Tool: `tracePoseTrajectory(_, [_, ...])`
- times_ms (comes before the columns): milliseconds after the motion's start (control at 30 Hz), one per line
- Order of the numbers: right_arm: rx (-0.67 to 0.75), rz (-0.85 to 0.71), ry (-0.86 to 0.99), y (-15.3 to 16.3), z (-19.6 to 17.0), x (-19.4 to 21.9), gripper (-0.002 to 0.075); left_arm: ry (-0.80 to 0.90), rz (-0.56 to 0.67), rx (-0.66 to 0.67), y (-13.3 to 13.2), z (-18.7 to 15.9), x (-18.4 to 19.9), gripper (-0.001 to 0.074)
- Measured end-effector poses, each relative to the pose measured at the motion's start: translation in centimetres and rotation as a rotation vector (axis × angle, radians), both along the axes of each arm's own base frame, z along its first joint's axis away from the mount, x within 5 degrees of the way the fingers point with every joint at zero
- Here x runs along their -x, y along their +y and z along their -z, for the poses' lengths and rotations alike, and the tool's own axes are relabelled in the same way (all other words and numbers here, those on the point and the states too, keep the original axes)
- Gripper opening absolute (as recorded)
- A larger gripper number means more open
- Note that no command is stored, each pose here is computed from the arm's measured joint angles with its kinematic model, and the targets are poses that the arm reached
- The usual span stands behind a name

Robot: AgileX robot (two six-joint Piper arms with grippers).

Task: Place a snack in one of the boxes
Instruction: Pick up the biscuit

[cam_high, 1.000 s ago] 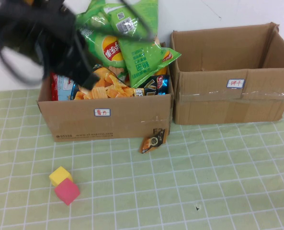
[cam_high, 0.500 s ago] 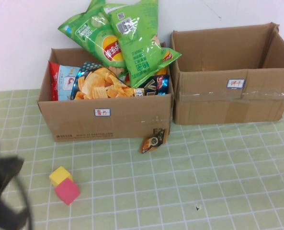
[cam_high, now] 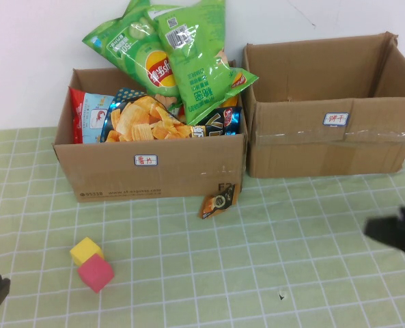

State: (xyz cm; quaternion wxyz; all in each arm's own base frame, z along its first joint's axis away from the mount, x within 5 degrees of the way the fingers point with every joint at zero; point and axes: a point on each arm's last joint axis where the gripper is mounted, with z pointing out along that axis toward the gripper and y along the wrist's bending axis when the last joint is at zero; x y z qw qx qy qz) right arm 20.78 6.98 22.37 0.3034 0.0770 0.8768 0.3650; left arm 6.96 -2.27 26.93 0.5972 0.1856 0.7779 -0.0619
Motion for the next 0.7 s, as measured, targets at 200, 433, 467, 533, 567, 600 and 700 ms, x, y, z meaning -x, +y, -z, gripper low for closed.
tracePoseTrajectory(200, [-0.006,-0.089,-0.036,3.4,1.2,-5.1,0.0177,-0.059,0.017,0.026,-0.2,-0.5,-0.1,0.0])
tracePoseTrajectory(433, [0.153,-0.181,-0.051,9.7,4.5,-9.8,0.0242,-0.066,0.018,0.025,-0.2,-0.5,-0.1,0.0])
tracePoseTrajectory(467, [0.165,-0.191,-0.062,10.6,4.7,-10.4,0.0249,-0.066,0.018,0.025,-0.2,-0.5,-0.1,0.0])
tracePoseTrajectory(533, [0.177,-0.204,-0.071,12.0,5.1,-11.5,0.0253,-0.068,0.017,0.021,-0.2,-0.5,-0.1,0.0])
tracePoseTrajectory(567, [0.177,-0.214,-0.074,12.7,5.4,-11.9,0.0254,-0.07,0.017,0.017,-0.2,-0.5,-0.1,0.0])
tracePoseTrajectory(600, [0.178,-0.222,-0.073,13.3,5.8,-12.4,0.0255,-0.073,0.016,0.011,-0.2,-0.5,-0.1,0.0])
tracePoseTrajectory(700, [0.17,-0.173,-0.061,14.3,6.1,-13.8,0.026,-0.079,0.015,-0.002,-0.1,-0.5,-0.1,0.0])
